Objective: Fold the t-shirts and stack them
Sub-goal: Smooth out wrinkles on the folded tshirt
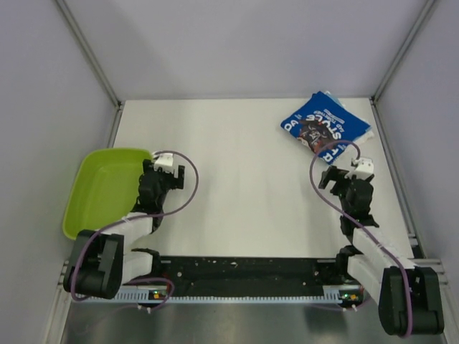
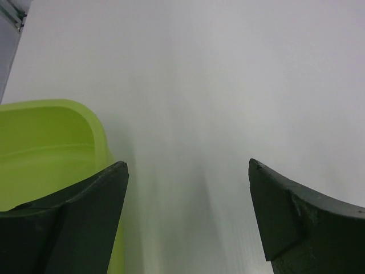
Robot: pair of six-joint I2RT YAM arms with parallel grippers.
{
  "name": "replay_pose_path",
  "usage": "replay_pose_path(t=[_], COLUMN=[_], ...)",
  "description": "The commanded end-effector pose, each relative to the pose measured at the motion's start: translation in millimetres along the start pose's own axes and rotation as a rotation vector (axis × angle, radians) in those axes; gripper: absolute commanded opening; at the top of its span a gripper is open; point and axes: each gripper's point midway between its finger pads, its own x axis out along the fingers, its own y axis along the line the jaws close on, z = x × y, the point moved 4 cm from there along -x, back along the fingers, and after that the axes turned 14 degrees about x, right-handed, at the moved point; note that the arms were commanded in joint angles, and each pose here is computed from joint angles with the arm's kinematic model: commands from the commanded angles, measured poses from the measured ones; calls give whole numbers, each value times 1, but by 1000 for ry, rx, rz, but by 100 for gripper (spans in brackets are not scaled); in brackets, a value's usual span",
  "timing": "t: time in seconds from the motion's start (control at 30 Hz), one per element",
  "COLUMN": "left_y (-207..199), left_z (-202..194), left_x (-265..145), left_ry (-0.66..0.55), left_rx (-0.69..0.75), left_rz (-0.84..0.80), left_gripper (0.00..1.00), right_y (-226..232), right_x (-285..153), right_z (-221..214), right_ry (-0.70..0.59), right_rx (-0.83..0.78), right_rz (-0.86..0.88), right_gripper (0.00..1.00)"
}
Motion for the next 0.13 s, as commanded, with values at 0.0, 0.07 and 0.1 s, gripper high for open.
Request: replay_pose_path(t=[0.0, 0.07, 0.1], left_y=[10, 8, 9], left_z=[21, 22, 23], left_x=[0, -4, -5], left_ry=[-123, -142, -149], left_rx=[-25, -23, -26], left_rz=[44, 37, 44], left_gripper=[90, 90, 90], right_y=[9, 8, 7], right_x=[-1, -2, -2], right_z=[18, 18, 18], right_ry=[-104, -111, -108], right_rx=[-4, 0, 1], right_rz=[45, 40, 36], right_gripper=[99, 99, 99])
